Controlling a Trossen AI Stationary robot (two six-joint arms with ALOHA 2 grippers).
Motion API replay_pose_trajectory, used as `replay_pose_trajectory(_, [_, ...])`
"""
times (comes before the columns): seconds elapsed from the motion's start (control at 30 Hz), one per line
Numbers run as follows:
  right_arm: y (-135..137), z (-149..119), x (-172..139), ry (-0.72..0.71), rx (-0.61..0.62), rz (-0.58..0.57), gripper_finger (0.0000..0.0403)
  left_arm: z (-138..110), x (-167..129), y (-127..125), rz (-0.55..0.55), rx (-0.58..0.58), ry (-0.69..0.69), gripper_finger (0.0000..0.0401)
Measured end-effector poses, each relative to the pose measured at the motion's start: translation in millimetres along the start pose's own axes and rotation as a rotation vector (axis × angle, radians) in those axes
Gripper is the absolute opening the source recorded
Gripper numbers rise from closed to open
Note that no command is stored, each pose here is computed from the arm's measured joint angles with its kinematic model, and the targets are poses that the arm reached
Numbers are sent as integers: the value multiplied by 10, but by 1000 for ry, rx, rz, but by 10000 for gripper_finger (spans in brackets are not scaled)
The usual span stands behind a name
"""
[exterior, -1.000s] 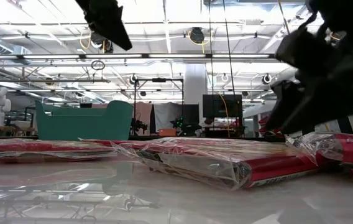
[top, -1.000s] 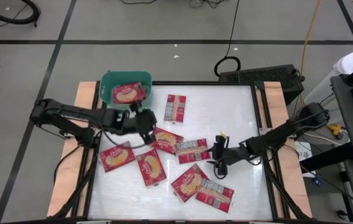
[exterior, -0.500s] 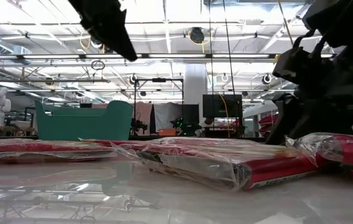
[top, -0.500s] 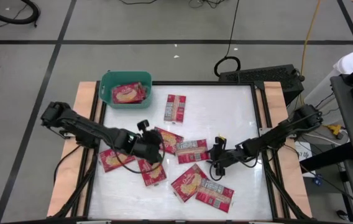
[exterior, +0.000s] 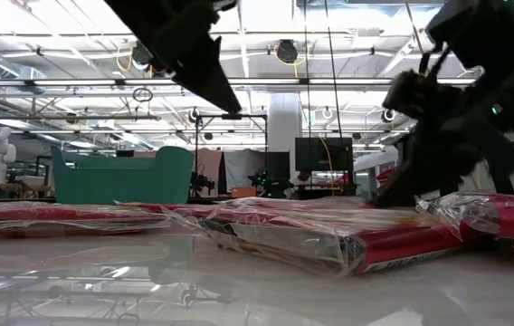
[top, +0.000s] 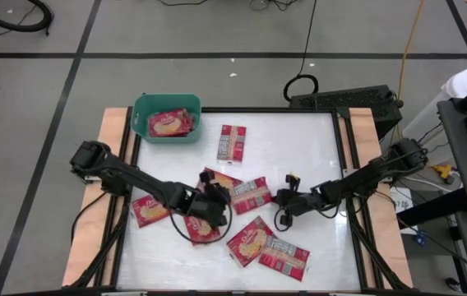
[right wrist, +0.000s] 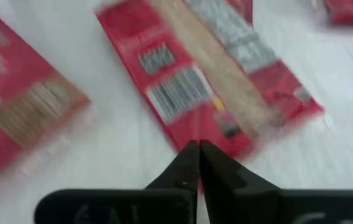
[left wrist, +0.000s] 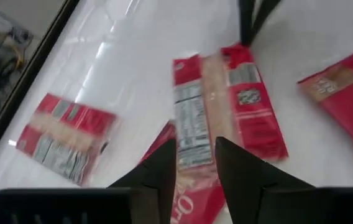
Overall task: Sort popcorn bags into baskets
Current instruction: Stack the red popcorn bag on the red popcorn bags in the green bin
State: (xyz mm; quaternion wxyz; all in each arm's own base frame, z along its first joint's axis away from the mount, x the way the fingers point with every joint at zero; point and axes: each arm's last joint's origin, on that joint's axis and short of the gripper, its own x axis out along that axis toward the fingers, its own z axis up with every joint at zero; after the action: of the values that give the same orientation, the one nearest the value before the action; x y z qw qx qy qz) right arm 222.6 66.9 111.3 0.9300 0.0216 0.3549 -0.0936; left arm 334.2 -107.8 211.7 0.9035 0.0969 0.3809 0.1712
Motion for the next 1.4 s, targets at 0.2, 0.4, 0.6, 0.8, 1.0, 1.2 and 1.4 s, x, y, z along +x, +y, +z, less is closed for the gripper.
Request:
replay_pose_trajectory(0.2, [-75,163,-65,-73,87,46,1,-53,156,-213,-29,87,-26,189])
replay_pose_trajectory(0.4, [-98,152,-87,-24,-4,111,14,-136,274,-372,-41,129,-26,251])
replay_pose_trajectory(0.6, [-78,109,-51,-3,-91,113,78,-217,363,-429,-51,179,12,240])
replay_pose_trajectory(0.8, [-118,119,-36,-22,-82,33,156,-394,492,-603,-108,436,61,204])
replay_pose_trajectory(1.0, [-121,122,-35,-24,-70,29,177,-546,604,-770,71,648,47,187])
replay_pose_trajectory(1.2, [-119,124,-36,-26,-64,32,171,-512,705,-792,87,756,0,166])
replay_pose_trajectory(1.4, [-111,148,-37,-50,-55,40,171,-472,862,-650,-69,775,19,123])
